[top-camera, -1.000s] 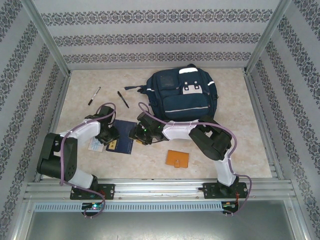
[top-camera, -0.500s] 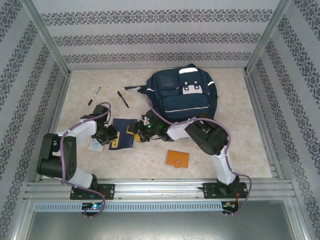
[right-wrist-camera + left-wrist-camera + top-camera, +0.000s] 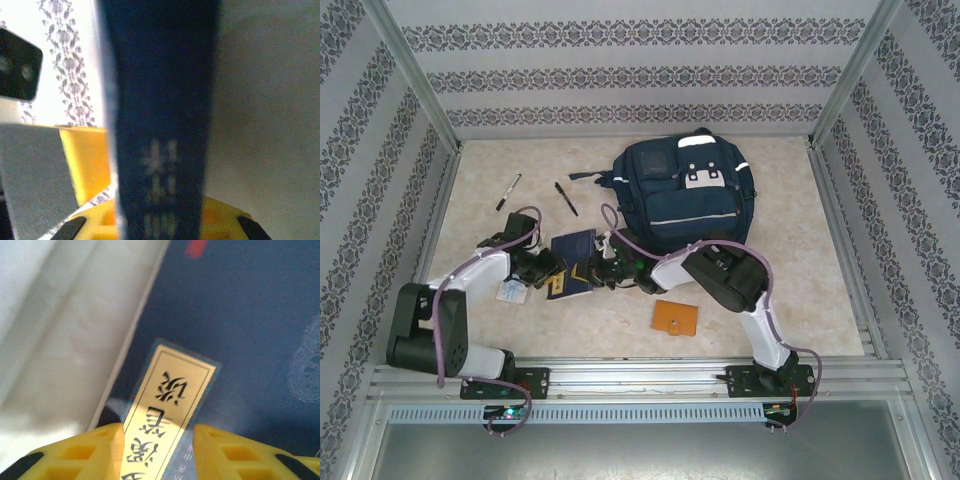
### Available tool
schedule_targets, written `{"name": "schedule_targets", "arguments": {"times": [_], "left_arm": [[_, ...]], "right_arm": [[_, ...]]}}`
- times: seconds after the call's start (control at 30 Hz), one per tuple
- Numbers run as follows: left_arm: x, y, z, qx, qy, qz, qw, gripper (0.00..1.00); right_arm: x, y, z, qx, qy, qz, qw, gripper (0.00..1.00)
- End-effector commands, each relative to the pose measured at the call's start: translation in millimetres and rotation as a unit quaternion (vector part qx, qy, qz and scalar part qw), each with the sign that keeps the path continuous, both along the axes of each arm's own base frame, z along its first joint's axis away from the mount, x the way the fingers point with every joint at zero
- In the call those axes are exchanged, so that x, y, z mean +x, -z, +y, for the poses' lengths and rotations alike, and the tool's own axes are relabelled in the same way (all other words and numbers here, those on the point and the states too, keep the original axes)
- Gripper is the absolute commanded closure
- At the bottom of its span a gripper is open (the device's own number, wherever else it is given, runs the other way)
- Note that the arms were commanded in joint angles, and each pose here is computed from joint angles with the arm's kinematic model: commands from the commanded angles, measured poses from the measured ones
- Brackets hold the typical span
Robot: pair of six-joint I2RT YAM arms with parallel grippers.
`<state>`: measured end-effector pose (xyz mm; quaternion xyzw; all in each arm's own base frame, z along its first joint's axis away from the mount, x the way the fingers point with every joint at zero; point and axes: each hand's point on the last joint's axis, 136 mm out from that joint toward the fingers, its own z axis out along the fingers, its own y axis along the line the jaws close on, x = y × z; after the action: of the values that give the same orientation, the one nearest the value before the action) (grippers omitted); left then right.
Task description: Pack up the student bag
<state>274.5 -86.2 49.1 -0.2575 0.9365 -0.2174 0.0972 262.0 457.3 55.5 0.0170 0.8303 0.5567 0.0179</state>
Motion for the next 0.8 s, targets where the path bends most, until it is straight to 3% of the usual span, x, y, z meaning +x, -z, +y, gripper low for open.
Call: {"name": "schedule_targets", "arguments": {"times": [0.0, 0.07, 0.17, 0.2, 0.23, 0.3, 0.33, 0.47, 0.57, 0.6, 0.67, 0.77], "left_arm": [[5, -58, 2, 0.017, 0.013, -0.050, 0.999, 0.51], [16, -99, -10, -0.011, 0.048, -0.116, 0.992, 0.46], [17, -166, -47, -0.091, 0.158, -0.239, 0.954, 0.42], [14, -186, -57, -0.106, 0.199, -0.285, 0.932, 0.32], [10, -203, -64, -0.111, 0.236, -0.330, 0.907, 0.30], [-11, -241, -79, -0.132, 0.320, -0.420, 0.839, 0.22], [-20, -252, -81, -0.126, 0.347, -0.447, 0.815, 0.16], [-41, -278, -80, -0.065, 0.402, -0.528, 0.745, 0.00], [-54, -267, -84, -0.067, 0.442, -0.539, 0.714, 0.00], [-59, -260, -88, -0.081, 0.455, -0.534, 0.708, 0.00], [-60, -255, -95, -0.115, 0.455, -0.526, 0.710, 0.00], [-74, -245, -114, -0.200, 0.473, -0.502, 0.696, 0.00]], "right_arm": [[-17, -56, -10, 0.001, -0.094, -0.154, 0.984, 0.98], [-23, -60, -26, -0.048, -0.136, -0.209, 0.967, 0.98], [-32, -71, -53, -0.129, -0.216, -0.304, 0.919, 0.98], [-33, -75, -64, -0.155, -0.241, -0.340, 0.896, 0.97], [-33, -78, -74, -0.174, -0.257, -0.367, 0.877, 0.95], [-40, -83, -95, -0.196, -0.308, -0.437, 0.822, 0.95], [-41, -84, -104, -0.212, -0.326, -0.467, 0.795, 0.95], [-48, -98, -144, -0.249, -0.381, -0.545, 0.704, 1.00], [-68, -95, -171, -0.249, -0.452, -0.587, 0.624, 1.00], [-73, -96, -178, -0.254, -0.465, -0.591, 0.608, 1.00], [-83, -99, -188, -0.250, -0.483, -0.583, 0.603, 1.00], [-104, -109, -194, -0.217, -0.506, -0.560, 0.619, 1.00]]}}
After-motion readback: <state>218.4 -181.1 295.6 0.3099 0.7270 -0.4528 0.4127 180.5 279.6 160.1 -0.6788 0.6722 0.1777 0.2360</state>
